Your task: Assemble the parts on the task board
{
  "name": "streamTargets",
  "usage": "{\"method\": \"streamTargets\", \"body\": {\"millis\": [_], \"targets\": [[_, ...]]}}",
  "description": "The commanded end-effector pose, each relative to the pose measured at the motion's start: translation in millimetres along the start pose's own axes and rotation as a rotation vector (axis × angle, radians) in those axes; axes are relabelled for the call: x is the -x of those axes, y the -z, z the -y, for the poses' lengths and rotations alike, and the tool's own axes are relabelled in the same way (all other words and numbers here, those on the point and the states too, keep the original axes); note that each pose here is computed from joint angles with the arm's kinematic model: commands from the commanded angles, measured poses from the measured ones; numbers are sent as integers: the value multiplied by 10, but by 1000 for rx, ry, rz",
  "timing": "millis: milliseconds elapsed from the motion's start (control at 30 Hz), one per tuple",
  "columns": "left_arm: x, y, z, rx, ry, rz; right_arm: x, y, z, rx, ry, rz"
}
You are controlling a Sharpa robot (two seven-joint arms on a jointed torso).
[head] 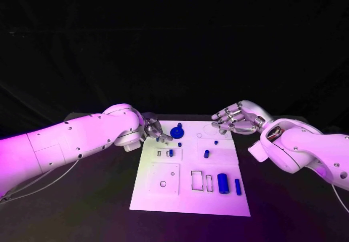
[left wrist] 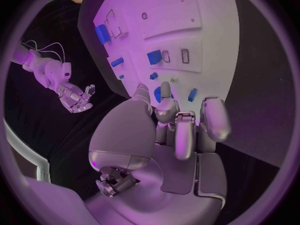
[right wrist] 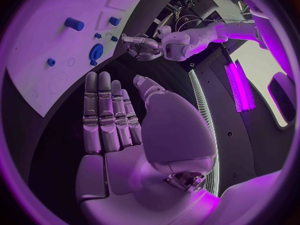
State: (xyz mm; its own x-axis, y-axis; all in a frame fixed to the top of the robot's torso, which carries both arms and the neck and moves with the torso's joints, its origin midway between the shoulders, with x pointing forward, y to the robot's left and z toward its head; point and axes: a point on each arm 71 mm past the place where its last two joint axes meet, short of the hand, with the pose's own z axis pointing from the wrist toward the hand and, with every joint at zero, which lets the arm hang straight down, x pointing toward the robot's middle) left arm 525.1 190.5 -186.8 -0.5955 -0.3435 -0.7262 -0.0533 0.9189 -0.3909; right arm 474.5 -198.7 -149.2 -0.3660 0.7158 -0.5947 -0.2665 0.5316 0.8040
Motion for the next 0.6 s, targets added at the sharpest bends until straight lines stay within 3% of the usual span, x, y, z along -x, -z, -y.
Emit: {"method": "streamTargets", "body": {"millis": [33, 600], "targets": [[-25, -32, -9, 70, -85, -27, 1, 0, -19, 23, -15, 1], [-169, -160, 174, 74, -142, -90, 19, -14, -13, 15, -27, 33]]}}
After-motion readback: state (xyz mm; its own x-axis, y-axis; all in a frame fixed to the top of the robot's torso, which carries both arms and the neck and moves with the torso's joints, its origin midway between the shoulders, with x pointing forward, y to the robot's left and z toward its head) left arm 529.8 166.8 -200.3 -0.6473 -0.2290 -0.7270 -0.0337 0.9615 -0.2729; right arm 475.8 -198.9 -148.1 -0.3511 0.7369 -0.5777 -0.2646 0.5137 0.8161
